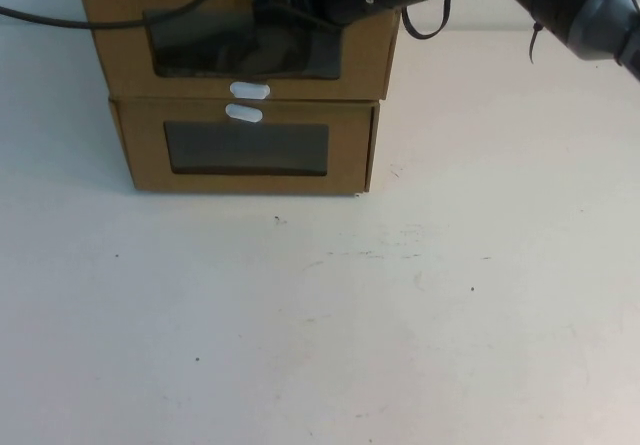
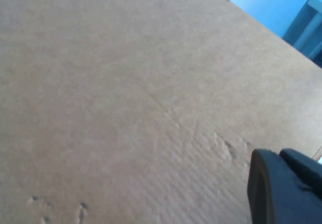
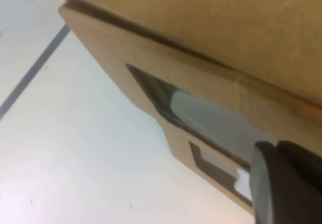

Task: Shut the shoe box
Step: Close the shoe box with your right arm

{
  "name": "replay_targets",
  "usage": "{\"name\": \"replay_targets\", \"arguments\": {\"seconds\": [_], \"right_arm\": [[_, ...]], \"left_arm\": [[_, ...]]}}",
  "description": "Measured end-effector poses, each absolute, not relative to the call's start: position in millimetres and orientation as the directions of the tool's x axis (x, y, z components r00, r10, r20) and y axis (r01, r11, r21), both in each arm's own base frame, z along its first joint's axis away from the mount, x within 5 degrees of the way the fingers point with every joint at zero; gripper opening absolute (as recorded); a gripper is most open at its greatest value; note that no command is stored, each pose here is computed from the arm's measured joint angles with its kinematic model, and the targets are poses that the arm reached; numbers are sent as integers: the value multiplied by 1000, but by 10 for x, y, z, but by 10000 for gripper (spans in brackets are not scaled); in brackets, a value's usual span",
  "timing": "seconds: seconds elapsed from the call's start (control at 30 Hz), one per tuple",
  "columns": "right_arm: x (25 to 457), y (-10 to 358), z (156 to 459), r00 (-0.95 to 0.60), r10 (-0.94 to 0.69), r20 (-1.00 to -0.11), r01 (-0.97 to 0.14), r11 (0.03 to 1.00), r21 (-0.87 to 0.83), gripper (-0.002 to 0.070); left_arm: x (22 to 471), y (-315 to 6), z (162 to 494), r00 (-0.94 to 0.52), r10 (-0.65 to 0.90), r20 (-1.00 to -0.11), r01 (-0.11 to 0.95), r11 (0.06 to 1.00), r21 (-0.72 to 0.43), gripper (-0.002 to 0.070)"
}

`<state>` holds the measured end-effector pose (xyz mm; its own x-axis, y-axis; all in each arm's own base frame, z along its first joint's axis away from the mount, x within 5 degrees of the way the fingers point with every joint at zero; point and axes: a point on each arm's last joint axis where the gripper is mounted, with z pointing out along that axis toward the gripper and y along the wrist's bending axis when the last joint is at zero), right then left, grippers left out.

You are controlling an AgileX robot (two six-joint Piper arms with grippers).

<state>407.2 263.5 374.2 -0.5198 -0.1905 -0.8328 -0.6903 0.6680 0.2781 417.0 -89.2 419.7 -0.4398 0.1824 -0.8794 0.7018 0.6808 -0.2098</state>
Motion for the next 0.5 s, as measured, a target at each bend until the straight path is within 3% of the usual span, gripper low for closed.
{"name": "replay_targets", "arguments": {"seconds": [0.27, 0.5], "right_arm": [[3939, 2547, 3888, -481, -290, -827, -699, 696, 162, -11], [3683, 2927, 3864, -362, -443, -820, -734, 678, -42, -11]], "left_arm": [[4170, -878, 4210, -429, 191, -883, 696, 693, -188, -5], [4180, -874, 4216, -423, 184, -887, 691, 699, -184, -5]]}}
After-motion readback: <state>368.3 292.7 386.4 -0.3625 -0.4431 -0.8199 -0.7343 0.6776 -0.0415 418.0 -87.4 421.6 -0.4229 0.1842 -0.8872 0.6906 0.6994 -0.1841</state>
